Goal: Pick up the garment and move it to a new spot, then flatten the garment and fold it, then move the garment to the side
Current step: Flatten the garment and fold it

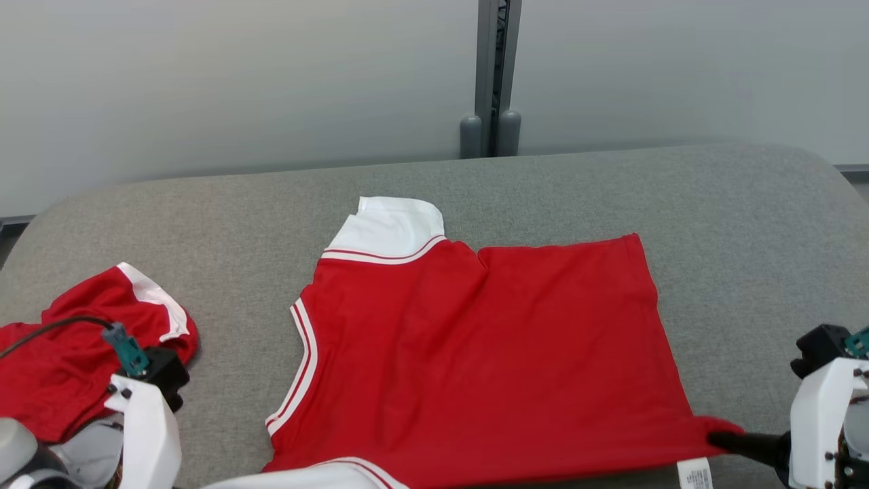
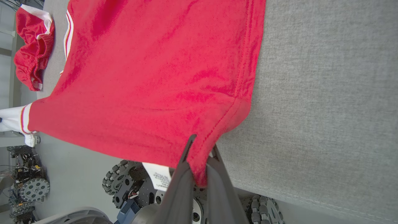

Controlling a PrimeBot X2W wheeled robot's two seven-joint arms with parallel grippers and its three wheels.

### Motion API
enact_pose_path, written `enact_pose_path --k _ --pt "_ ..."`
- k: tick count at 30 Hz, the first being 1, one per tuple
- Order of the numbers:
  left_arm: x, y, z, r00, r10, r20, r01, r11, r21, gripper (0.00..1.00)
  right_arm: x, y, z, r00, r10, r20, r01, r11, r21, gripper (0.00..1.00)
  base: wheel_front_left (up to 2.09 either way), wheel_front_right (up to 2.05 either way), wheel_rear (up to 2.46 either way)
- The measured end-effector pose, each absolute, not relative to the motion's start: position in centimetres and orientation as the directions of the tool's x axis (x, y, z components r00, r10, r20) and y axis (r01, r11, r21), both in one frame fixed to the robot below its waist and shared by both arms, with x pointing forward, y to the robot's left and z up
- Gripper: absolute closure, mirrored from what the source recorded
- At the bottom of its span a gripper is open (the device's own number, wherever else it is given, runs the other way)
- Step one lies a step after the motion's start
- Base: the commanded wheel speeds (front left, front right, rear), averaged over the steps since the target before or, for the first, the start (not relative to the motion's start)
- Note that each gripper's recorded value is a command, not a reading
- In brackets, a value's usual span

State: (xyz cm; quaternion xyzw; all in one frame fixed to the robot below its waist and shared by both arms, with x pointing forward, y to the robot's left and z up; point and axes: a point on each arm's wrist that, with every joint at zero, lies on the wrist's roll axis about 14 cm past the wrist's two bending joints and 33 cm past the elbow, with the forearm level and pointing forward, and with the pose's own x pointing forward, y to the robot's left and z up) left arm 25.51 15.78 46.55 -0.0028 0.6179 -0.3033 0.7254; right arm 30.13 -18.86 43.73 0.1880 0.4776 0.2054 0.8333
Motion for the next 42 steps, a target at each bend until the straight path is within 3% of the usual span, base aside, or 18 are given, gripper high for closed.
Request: enact_pose_path --k 6,23,24,25,26,34,42 --pt "29.9 15.8 47.2 0.064 -0.420 -0.905 0.453 0.820 -0.349 1.00 33.3 -18.5 45.1 0.507 0.506 -0.698 -0.143 0.848 0.511 1.00 0.00 0.00 0.00" --pt "39.6 12.2 43.8 0.011 -0.429 -0.903 0.472 0.799 -0.374 1.00 39.1 -16.7 44.6 0.514 0.465 -0.721 -0.062 0.858 0.510 1.00 0.00 0.00 0.00" --pt "39.8 12.1 43.5 0.011 -0.433 -0.901 0.466 0.800 -0.378 0.75 39.2 -16.8 44.5 0.517 0.460 -0.722 -0.055 0.860 0.508 0.85 0.00 0.00 0.00" --pt "40.1 12.1 43.2 0.016 -0.437 -0.899 0.458 0.803 -0.382 0.10 39.3 -16.9 44.5 0.520 0.455 -0.723 -0.050 0.861 0.506 0.63 0.00 0.00 0.00" --pt "40.4 12.0 43.1 0.023 -0.442 -0.897 0.453 0.804 -0.385 0.00 39.4 -16.9 44.5 0.523 0.452 -0.723 -0.045 0.862 0.506 0.02 0.00 0.00 0.00" --pt "42.2 11.3 43.7 0.170 -0.512 -0.842 0.418 0.811 -0.409 0.00 40.0 -17.9 46.0 0.611 0.417 -0.673 -0.015 0.856 0.517 0.00 0.00 0.00 0.00" --pt "44.6 12.3 47.2 0.455 -0.550 -0.700 0.418 0.826 -0.377 0.00 40.1 -19.4 49.5 0.772 0.352 -0.529 -0.016 0.843 0.538 0.00 0.00 0.00 0.00"
